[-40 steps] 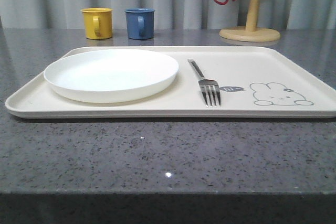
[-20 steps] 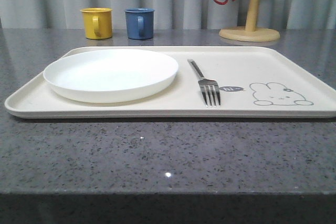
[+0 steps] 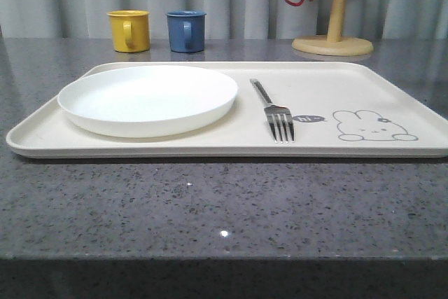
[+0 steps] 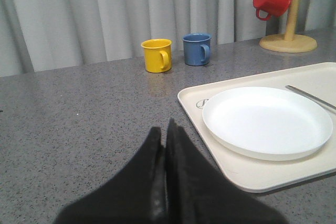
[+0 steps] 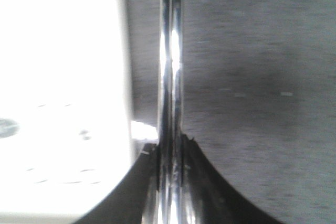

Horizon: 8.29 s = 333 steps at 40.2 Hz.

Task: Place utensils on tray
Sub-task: 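Place the chopsticks on the tray beside the fork and release, then grasp the silver spoon on the table with the right gripper, then lower the spoon onto the tray beside the chopsticks and release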

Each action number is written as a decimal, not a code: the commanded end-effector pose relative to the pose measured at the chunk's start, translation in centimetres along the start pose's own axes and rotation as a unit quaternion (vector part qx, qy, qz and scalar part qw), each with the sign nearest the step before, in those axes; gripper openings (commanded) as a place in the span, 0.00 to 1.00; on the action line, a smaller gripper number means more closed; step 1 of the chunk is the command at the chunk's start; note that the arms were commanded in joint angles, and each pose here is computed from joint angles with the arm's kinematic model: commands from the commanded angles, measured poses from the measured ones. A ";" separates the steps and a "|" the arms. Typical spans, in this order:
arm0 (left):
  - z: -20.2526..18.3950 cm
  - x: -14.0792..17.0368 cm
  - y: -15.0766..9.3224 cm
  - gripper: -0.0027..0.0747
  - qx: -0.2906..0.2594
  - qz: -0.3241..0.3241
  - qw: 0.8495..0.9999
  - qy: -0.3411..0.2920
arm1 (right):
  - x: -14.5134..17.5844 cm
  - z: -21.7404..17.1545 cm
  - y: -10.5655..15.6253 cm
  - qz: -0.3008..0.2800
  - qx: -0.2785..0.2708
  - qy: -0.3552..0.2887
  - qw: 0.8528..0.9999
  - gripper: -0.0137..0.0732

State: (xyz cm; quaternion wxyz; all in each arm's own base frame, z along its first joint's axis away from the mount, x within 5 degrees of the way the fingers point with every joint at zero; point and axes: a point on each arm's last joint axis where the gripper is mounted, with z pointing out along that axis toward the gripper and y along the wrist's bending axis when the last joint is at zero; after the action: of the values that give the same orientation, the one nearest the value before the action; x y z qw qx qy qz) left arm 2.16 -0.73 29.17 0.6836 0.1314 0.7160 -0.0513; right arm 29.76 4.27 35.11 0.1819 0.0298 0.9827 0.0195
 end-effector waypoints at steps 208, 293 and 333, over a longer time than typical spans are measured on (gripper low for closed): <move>-0.2 -1.4 0.1 0.01 -0.005 -0.008 0.999 -0.047 | -3.0 -1.5 -10.2 0.115 0.056 0.003 0.992 0.19; -0.2 -1.4 0.1 0.01 -0.005 -0.008 0.999 -0.047 | -2.7 4.0 5.9 0.024 -0.007 0.058 0.998 0.51; -0.2 -1.4 0.1 0.01 -0.005 -0.008 0.999 -0.047 | 15.9 -5.8 -1.5 -0.074 -0.113 -0.338 0.931 0.09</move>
State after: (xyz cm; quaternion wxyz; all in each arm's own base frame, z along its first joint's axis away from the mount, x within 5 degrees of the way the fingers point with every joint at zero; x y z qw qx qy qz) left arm 2.16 -0.73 29.17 0.6836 0.1314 0.7160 -0.0513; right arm 14.04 4.14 34.20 0.4347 -0.0521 0.8937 0.0977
